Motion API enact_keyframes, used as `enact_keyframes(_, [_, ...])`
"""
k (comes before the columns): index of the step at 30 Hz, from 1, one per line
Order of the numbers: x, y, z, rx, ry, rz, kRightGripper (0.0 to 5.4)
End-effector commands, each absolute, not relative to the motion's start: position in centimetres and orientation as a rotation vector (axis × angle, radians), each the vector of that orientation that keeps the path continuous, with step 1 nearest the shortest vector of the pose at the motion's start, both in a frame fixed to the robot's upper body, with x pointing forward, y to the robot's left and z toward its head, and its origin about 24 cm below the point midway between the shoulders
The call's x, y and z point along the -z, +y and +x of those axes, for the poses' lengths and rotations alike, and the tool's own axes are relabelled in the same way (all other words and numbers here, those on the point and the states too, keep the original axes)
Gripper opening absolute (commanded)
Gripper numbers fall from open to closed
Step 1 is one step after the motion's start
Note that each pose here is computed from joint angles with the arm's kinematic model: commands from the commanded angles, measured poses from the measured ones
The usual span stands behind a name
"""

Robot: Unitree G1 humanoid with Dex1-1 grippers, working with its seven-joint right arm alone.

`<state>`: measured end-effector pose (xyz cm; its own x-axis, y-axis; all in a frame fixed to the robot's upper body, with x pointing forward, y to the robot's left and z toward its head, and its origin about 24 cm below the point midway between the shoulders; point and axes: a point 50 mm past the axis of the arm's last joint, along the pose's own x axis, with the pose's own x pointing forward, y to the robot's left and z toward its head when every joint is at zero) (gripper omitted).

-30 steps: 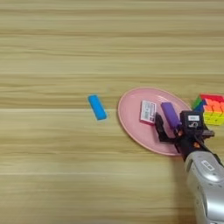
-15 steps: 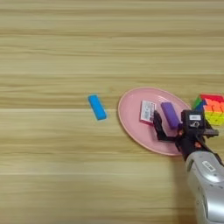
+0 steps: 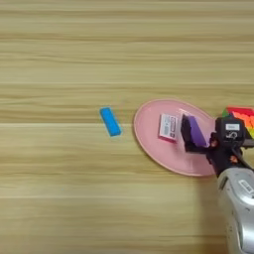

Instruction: Move the objects on the table

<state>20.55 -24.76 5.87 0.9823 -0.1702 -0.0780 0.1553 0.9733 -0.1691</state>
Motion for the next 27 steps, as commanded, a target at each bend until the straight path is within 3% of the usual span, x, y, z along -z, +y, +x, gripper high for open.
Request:
enact_keyframes(1, [-9.2, -26.5, 21.5, 0.230, -0.066, -0.216, 5.34])
enact_keyframes(9, [-9.6, -28.7, 22.1, 0.332, -0.094, -0.238, 5.34])
enact_keyframes(21, [-8.0, -32.3, 22.6, 0.463, -0.061, -0.280, 5.34])
enact_keyframes(27, [-7.5, -32.3, 22.9, 0.449, -0.056, -0.280, 5.34])
